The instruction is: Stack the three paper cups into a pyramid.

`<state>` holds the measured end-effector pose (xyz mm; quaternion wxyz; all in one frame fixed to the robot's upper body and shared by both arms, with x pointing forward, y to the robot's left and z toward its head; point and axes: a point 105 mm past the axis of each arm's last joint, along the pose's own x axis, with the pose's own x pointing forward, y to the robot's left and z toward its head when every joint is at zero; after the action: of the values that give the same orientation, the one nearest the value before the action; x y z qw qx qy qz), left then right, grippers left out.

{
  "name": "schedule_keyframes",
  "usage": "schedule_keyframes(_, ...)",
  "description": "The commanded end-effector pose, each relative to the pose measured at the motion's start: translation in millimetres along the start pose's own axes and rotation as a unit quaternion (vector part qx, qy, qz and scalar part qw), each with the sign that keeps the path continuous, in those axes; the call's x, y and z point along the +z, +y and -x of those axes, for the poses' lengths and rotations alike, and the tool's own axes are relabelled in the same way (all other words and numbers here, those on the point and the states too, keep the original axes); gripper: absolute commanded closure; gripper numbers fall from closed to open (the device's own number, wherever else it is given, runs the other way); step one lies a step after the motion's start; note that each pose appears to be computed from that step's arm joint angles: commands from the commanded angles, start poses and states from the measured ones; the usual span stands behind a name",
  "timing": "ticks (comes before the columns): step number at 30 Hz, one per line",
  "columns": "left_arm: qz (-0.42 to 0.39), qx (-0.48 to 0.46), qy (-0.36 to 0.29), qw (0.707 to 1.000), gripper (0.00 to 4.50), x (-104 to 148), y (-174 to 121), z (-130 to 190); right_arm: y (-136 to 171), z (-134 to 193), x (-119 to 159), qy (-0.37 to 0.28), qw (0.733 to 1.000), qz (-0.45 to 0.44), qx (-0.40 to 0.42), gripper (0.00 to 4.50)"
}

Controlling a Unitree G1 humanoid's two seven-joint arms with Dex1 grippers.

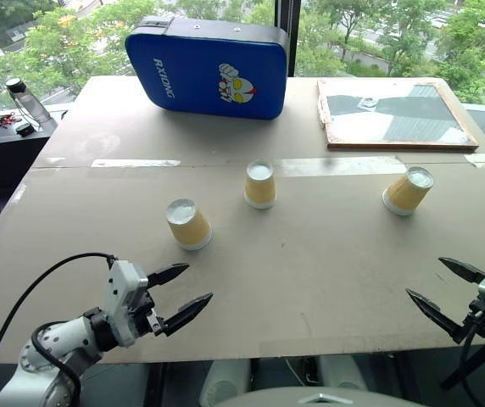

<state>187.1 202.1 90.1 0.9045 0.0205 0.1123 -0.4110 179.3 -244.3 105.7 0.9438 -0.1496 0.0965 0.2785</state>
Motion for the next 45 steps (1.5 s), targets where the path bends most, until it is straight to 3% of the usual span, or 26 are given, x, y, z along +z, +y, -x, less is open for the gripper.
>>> schedule_keyframes(1, -0.016, -0.008, -0.016, 1.000, 0.00, 8, 0, 0, -2, -9, 14, -0.027, 1.000, 0.007, -0.013, 0.07)
schedule_keyframes(9, -0.041, -0.032, -0.057, 0.997, 0.00, 31, -7, -6, -18, -38, 32, -0.049, 0.995, 0.018, -0.087, 0.07)
schedule_keyframes(14, -0.055, -0.123, -0.088, 0.987, 0.00, 60, -33, -11, -60, -66, 55, -0.047, 0.982, 0.007, -0.185, 0.07)
schedule_keyframes(20, -0.071, -0.154, -0.117, 0.979, 0.00, 90, -42, -22, -98, -92, 70, -0.046, 0.966, -0.069, -0.244, 0.07)
schedule_keyframes(35, -0.068, -0.149, -0.118, 0.979, 0.00, 107, -46, -27, -128, -126, 69, -0.008, 0.960, -0.120, -0.254, 0.07)
schedule_keyframes(38, -0.067, -0.148, -0.118, 0.980, 0.00, 108, -45, -27, -129, -128, 66, -0.004, 0.960, -0.125, -0.251, 0.86)
schedule_keyframes(41, -0.067, -0.149, -0.118, 0.980, 0.00, 107, -45, -25, -128, -127, 61, 0.003, 0.960, -0.130, -0.247, 2.34)
schedule_keyframes(45, -0.066, -0.153, -0.120, 0.979, 0.00, 107, -48, -24, -123, -123, 73, -0.020, 0.968, -0.116, -0.222, 2.51)
